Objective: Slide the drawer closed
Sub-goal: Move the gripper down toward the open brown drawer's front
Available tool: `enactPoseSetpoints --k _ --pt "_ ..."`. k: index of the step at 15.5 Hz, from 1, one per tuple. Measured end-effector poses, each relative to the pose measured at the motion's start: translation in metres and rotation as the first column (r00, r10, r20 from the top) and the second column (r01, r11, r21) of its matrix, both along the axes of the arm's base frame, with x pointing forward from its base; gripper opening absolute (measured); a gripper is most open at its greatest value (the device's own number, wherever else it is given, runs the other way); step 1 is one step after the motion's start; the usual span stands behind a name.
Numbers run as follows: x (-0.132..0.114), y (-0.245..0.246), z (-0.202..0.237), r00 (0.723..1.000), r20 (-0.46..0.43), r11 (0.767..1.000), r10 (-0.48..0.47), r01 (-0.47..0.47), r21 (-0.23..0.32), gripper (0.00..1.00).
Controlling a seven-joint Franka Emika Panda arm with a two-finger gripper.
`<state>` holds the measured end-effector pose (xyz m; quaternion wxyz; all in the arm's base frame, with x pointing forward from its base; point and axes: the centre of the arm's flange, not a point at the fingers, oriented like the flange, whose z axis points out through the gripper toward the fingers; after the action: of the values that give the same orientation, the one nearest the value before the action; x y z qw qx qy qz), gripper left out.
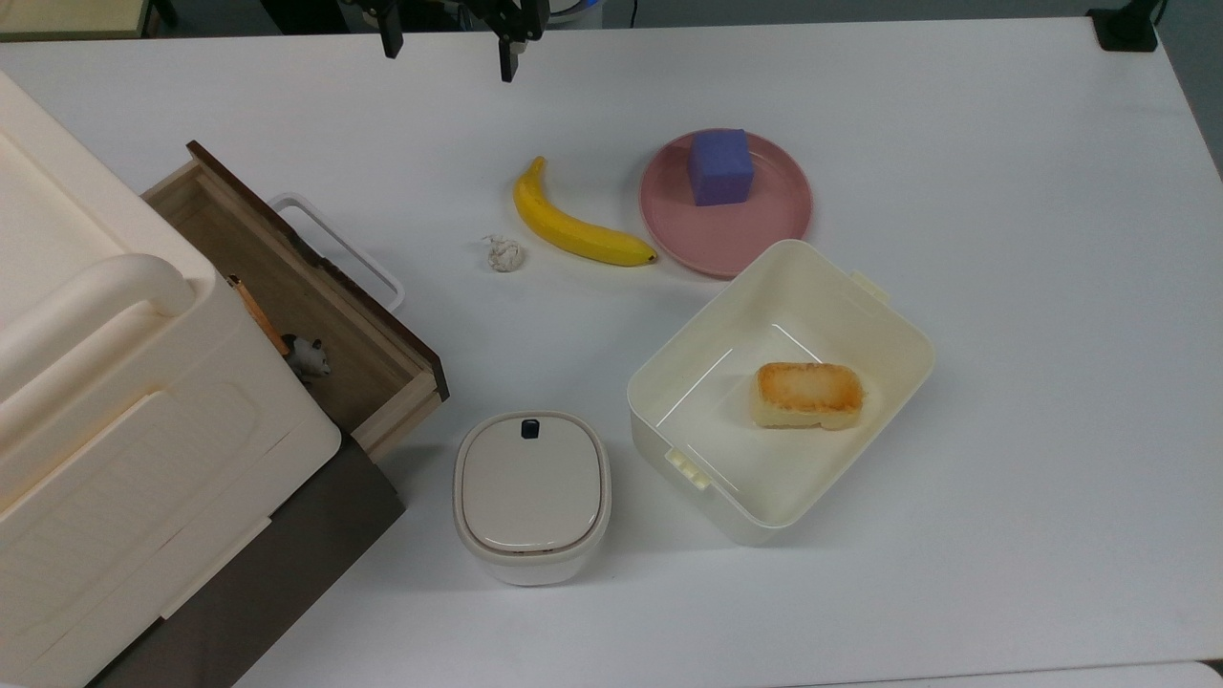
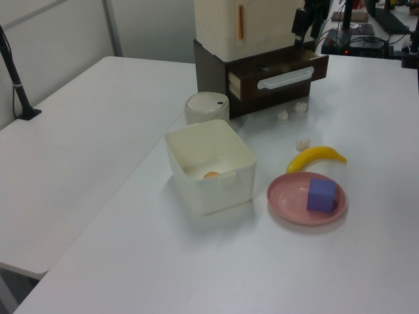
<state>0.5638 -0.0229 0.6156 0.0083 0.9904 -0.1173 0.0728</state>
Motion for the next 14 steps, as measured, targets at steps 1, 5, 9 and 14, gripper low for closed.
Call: enactPoseSetpoints --k 1,5,9,14 --pt "0.0 0.0 0.0 1.0 0.0 1.0 0.0 0.0 0.0 1.0" --pt "0.003 0.017 -0.006 0.992 -0.003 0.992 -0.129 0.129 -0.012 1.0" --pt "0.001 0.021 -0.012 0.989 -0.039 0.989 -0.145 0.145 -0.016 1.0" --pt "-0.004 0.017 -0.019 0.982 -0.097 0.987 -0.159 0.16 0.003 1.0"
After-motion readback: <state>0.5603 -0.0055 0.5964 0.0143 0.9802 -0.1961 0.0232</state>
